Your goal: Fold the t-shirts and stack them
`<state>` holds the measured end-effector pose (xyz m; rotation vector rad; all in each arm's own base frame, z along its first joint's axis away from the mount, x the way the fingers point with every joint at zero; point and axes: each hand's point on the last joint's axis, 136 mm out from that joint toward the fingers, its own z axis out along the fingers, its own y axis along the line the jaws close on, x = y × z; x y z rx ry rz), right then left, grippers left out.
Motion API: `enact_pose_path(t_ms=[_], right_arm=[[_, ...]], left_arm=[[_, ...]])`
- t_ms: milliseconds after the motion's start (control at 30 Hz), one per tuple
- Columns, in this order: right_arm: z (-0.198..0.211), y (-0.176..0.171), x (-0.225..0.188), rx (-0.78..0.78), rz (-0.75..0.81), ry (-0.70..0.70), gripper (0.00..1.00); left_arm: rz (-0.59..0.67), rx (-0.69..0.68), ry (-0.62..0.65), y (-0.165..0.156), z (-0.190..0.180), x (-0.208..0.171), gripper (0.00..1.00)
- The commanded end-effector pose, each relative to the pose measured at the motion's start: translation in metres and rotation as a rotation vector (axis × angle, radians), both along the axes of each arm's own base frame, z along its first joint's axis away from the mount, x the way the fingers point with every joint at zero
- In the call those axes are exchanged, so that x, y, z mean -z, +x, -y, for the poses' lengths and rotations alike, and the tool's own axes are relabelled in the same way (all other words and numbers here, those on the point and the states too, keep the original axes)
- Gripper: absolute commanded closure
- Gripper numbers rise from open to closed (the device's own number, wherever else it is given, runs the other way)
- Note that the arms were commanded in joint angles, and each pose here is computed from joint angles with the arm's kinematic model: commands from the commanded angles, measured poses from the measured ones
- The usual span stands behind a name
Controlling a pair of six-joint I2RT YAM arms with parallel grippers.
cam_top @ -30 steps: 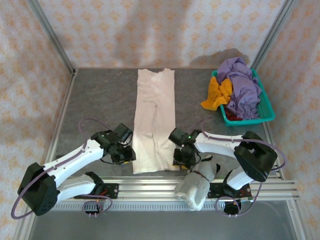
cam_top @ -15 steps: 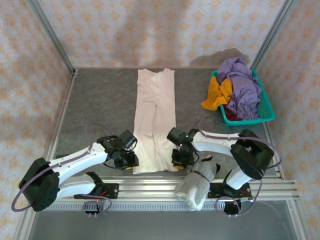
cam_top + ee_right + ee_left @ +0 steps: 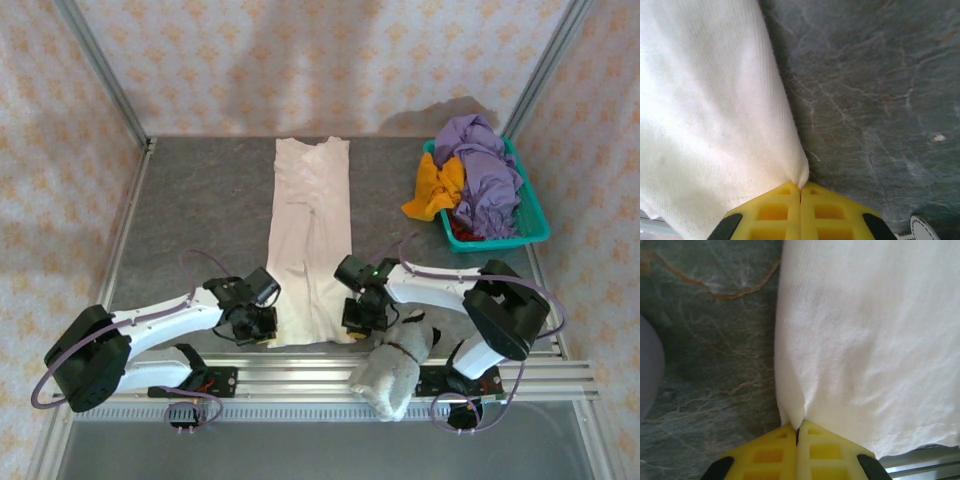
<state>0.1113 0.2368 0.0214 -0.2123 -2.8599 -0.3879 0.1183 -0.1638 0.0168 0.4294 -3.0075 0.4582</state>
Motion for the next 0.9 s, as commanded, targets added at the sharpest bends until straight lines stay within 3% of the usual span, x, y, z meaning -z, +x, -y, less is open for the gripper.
enact_pose_path(t_ms=[0,200,433,700,867], right_arm=[[0.007,-0.011,-0.005,0.005,-0.02,0.001,1.0],[0.001,-0.012,-0.026,0.041,-0.005,0.067,1.0],[-0.007,0.033,-0.059,0.094,0.15,0.104,1.0],[-0.005,0.122,-0.094,0.135,0.286,0.131,1.0],[-0.014,0.167,-0.103,0.121,0.334,0.158,1.0]], left_arm=[[0.021,-0.011,0.012,0.0,-0.004,-0.005,1.0],[0.046,-0.01,-0.031,0.002,0.002,-0.034,1.0],[0.101,-0.021,-0.06,0.046,0.018,-0.073,1.0],[0.212,-0.015,-0.049,0.155,0.016,-0.105,1.0],[0.217,-0.013,-0.062,0.21,0.008,-0.108,1.0]])
